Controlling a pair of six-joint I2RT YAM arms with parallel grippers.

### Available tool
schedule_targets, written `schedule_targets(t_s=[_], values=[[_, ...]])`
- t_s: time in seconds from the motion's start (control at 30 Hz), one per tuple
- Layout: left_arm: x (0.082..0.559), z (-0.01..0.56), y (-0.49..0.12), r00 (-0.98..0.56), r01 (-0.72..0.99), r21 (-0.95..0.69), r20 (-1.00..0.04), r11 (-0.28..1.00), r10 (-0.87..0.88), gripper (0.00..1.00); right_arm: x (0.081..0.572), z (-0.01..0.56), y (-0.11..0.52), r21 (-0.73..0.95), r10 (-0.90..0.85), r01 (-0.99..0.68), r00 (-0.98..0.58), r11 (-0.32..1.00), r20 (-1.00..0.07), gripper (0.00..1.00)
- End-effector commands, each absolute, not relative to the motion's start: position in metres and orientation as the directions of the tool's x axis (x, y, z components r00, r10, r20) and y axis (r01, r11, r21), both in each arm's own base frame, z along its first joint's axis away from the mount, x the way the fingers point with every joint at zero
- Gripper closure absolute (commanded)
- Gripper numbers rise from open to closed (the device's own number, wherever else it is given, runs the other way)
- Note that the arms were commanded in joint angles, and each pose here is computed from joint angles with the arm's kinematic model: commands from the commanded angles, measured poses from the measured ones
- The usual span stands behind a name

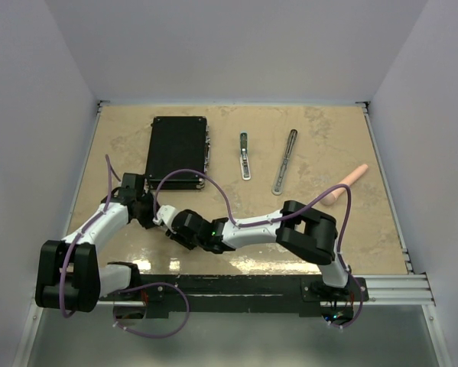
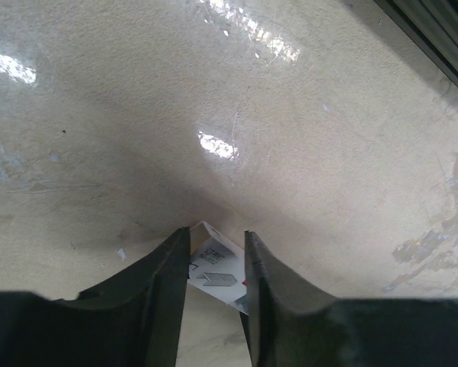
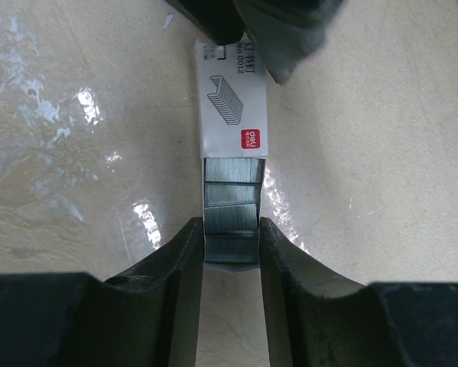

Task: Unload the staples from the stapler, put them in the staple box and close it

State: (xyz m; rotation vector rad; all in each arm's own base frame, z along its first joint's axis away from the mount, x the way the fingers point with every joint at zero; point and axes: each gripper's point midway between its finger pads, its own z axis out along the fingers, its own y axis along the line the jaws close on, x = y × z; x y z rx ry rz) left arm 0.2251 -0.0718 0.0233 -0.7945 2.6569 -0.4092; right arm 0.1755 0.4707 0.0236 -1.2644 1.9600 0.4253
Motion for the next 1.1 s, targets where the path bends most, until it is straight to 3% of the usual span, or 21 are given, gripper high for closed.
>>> schedule_targets(t_s=[0.0, 0.03, 0.3, 0.9, 1.07], values=[[0.227, 0.027, -0.076, -0.792, -0.466, -0.38, -0.224, 0.799, -0.568, 0.55, 0.181, 0.018, 0.471, -0.156, -0.665, -0.88, -0.213, 0.449, -0.715, 0.67], [0.225, 0.027, -0.074, -0.791, -0.473, -0.37, -0.221, 0.8, -0.57, 0.5, 0.179, 0.019, 0.472, -0.15, -0.661, -0.881, -0.213, 0.448, -0.719, 0.67], [0.226, 0.037, -0.056, -0.746, -0.544, -0.292, -0.261, 0.787, -0.612, 0.41, 0.181, 0.017, 0.464, -0.163, -0.665, -0.871, -0.22, 0.464, -0.714, 0.67], [0.232, 0.032, -0.069, -0.765, -0.495, -0.361, -0.251, 0.79, -0.593, 0.52, 0.164, 0.026, 0.47, -0.102, -0.663, -0.917, -0.198, 0.385, -0.722, 0.68], [0.231, 0.029, -0.073, -0.776, -0.478, -0.379, -0.241, 0.792, -0.583, 0.59, 0.161, 0.025, 0.472, -0.091, -0.663, -0.923, -0.197, 0.373, -0.723, 0.68]])
